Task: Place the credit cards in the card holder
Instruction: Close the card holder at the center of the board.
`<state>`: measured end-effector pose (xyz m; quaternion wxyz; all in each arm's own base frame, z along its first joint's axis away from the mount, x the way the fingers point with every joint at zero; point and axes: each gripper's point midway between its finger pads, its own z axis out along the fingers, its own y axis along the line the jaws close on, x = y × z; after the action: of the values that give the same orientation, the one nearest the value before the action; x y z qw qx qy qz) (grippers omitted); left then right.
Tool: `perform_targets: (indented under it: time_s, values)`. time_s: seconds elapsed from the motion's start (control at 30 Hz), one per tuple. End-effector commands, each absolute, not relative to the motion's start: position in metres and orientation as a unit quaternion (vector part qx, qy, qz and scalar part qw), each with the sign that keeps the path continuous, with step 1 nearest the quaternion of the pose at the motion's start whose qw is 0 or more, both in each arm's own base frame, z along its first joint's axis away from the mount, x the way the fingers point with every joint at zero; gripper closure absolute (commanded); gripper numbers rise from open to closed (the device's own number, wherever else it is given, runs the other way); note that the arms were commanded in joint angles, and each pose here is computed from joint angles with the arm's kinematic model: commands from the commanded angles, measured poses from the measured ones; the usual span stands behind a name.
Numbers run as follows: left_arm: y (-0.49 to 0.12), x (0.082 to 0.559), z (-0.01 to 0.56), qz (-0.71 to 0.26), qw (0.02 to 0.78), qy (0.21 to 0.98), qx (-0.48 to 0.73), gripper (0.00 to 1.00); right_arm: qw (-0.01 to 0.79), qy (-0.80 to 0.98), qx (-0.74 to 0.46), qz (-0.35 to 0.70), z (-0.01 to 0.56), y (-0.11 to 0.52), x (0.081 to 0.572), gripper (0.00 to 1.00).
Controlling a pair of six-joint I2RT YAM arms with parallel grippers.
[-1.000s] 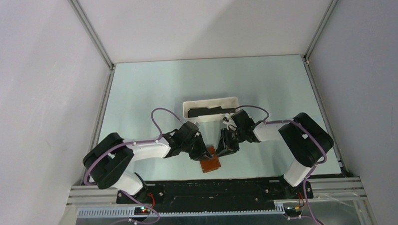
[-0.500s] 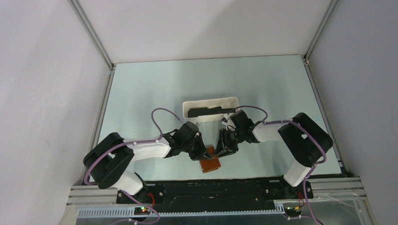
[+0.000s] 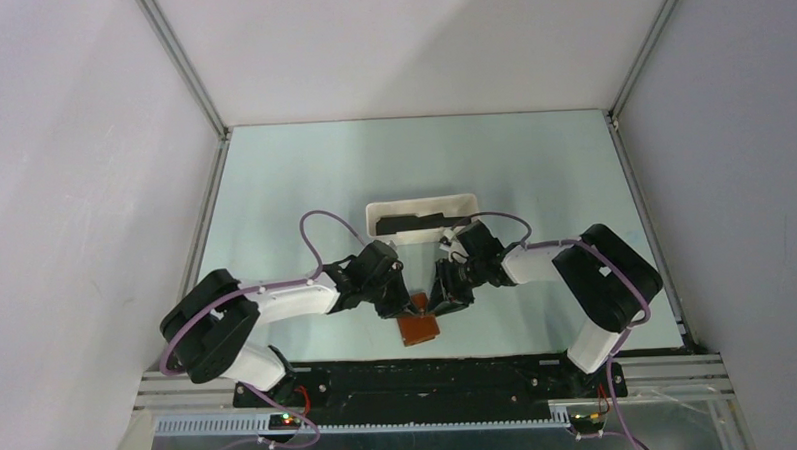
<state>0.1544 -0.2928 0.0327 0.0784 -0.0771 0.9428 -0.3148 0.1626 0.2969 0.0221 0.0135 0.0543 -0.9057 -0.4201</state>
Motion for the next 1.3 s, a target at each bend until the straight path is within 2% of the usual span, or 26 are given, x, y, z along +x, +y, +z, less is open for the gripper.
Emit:
perform_targets:
  time_s: [0.0,0.27,0.33,0.43,0.5,0.7,0.8,0.9,1.1,1.23,1.27]
  values:
    - [-0.298,0.163,0.042,-0.321,0.095,0.940,-0.065,1.00,0.010,-0.920,0.053,-0.387,0.005,0.293,0.163,0.64]
    - [-0.300,0.165,0.043,-0.322,0.096,0.940,-0.064,0.98,0.017,-0.925,0.063,-0.375,-0.005,0.296,0.158,0.66]
    - [-0.299,0.164,0.043,-0.321,0.097,0.940,-0.065,0.88,0.021,-0.926,0.064,-0.372,-0.008,0.296,0.156,0.66]
    - [-0.295,0.164,0.043,-0.315,0.101,0.941,-0.066,0.68,0.023,-0.927,0.065,-0.370,-0.010,0.296,0.154,0.66]
    - [-0.292,0.164,0.044,-0.310,0.106,0.943,-0.067,0.60,0.023,-0.927,0.066,-0.369,-0.011,0.296,0.154,0.66]
    - [-0.271,0.166,0.049,-0.274,0.136,0.949,-0.073,0.54,0.023,-0.925,0.063,-0.373,-0.007,0.297,0.155,0.66]
    - [-0.258,0.164,0.045,-0.253,0.142,0.954,-0.078,0.54,0.019,-0.924,0.065,-0.377,-0.004,0.299,0.156,0.66]
    - [-0.253,0.160,0.038,-0.241,0.137,0.957,-0.082,0.62,0.018,-0.923,0.068,-0.378,-0.003,0.300,0.156,0.66]
    - [-0.250,0.156,0.019,-0.213,0.112,0.967,-0.080,0.67,0.019,-0.921,0.071,-0.382,0.000,0.303,0.156,0.66]
    - [-0.251,0.155,0.012,-0.203,0.102,0.971,-0.074,0.76,0.022,-0.921,0.075,-0.382,0.000,0.306,0.154,0.66]
    - [-0.251,0.155,0.011,-0.201,0.100,0.972,-0.073,0.82,0.022,-0.921,0.075,-0.382,0.000,0.307,0.154,0.66]
